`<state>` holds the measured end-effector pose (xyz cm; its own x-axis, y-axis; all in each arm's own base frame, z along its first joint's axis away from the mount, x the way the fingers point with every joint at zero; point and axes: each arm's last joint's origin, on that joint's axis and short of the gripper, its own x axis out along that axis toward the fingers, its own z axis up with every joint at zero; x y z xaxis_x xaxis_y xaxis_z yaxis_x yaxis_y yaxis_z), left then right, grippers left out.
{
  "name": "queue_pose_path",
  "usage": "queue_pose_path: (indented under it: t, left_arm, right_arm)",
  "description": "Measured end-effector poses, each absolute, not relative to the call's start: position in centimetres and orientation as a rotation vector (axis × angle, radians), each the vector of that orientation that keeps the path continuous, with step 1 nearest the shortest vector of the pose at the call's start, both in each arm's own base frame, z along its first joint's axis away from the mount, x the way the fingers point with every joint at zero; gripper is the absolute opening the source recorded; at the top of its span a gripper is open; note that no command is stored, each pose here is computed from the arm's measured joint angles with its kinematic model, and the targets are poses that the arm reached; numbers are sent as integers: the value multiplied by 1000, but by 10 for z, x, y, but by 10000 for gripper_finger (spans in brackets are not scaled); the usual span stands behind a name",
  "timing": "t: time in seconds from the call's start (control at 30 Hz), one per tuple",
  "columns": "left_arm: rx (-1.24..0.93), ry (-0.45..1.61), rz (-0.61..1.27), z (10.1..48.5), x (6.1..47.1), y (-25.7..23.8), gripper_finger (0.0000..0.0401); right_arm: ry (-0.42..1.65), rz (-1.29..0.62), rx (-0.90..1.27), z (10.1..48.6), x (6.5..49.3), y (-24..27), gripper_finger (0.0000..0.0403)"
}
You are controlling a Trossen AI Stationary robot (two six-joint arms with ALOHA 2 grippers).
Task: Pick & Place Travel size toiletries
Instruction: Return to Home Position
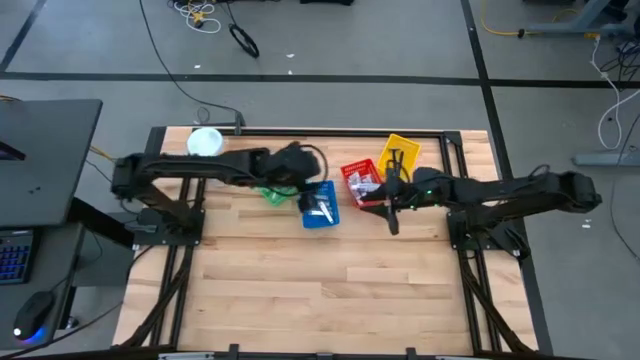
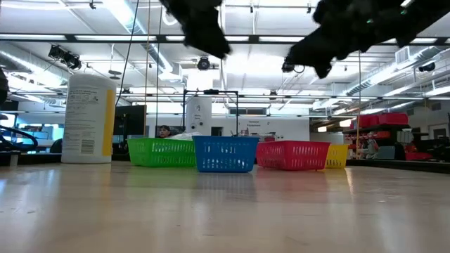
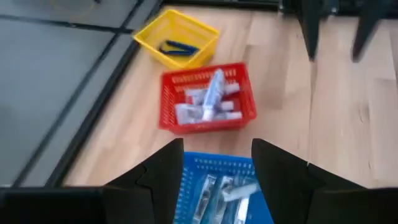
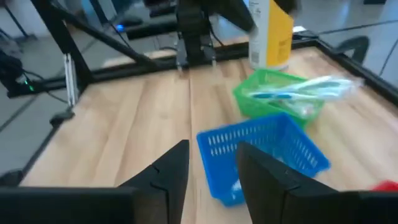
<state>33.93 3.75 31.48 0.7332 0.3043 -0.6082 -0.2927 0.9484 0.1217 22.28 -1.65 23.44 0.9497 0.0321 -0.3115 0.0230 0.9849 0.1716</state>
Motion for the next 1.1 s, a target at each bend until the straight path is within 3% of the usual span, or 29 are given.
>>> queue_pose_path:
  t: [0.27, 0.43, 0.8, 1.1]
  left_arm:
    - [124, 738, 439, 351, 275, 7, 198]
    - [120, 564, 450, 365, 233, -6, 198]
    - [-24, 310, 418, 329, 133, -4, 198]
    - [-3, 135, 404, 311, 90, 3, 198]
  right_arm:
    - [215, 11, 87, 263, 190, -14, 142]
    - [228, 5, 136, 268, 174, -12, 142]
    - [254, -6, 175, 267, 167, -12, 142]
    - [312, -24, 162, 262, 165, -14, 142]
